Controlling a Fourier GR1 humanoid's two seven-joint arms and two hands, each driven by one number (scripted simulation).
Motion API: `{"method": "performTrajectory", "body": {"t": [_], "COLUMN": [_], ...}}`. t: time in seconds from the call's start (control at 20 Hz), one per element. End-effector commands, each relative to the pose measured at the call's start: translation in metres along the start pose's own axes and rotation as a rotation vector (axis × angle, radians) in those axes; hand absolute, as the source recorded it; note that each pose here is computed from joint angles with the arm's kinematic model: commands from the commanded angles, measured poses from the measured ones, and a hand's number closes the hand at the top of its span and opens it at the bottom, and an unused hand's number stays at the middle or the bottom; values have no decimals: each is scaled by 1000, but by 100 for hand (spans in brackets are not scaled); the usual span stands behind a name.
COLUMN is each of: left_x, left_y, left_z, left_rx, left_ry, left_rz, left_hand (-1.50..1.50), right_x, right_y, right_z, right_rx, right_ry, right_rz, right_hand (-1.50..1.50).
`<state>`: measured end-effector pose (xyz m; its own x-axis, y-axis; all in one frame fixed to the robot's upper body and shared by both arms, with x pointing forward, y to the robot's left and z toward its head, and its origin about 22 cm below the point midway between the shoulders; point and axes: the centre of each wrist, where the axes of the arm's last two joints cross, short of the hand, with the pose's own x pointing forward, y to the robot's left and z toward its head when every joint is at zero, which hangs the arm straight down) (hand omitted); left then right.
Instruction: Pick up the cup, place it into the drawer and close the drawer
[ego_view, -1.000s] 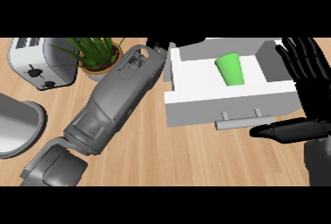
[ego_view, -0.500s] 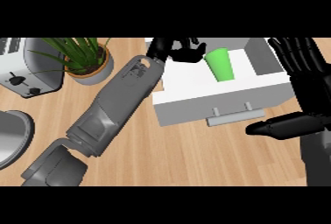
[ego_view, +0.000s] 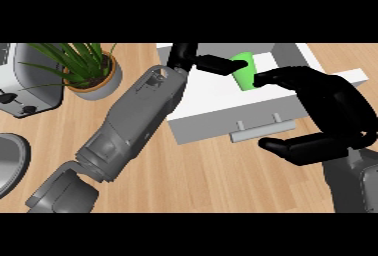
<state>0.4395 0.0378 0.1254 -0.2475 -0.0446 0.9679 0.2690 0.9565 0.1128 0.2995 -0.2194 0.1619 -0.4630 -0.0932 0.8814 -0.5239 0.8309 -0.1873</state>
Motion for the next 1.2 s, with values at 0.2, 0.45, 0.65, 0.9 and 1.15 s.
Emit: {"method": "performTrajectory", "body": {"t": [0.2, 0.45, 0.65, 0.9, 1.15], "left_x": [6, 12, -5, -23, -33], "left_y": [1, 1, 4, 14, 14], "left_z": [0, -6, 3, 12, 24], "left_rx": [83, 138, 163, 173, 151], "left_ry": [-134, -142, -128, -142, -156], "left_rz": [176, 176, 183, 248, 266], "left_hand": [-150, -150, -150, -150, -150], "right_x": [-6, -9, -5, -72, -133], "right_y": [16, 12, 21, 34, 41], "right_z": [4, 27, 19, 45, 63], "right_rx": [377, 436, 402, 338, 453], "right_ry": [197, 385, 394, 557, 650], "right_rz": [56, 233, 504, 534, 564], "right_hand": [150, -150, -150, -150, -150]}}
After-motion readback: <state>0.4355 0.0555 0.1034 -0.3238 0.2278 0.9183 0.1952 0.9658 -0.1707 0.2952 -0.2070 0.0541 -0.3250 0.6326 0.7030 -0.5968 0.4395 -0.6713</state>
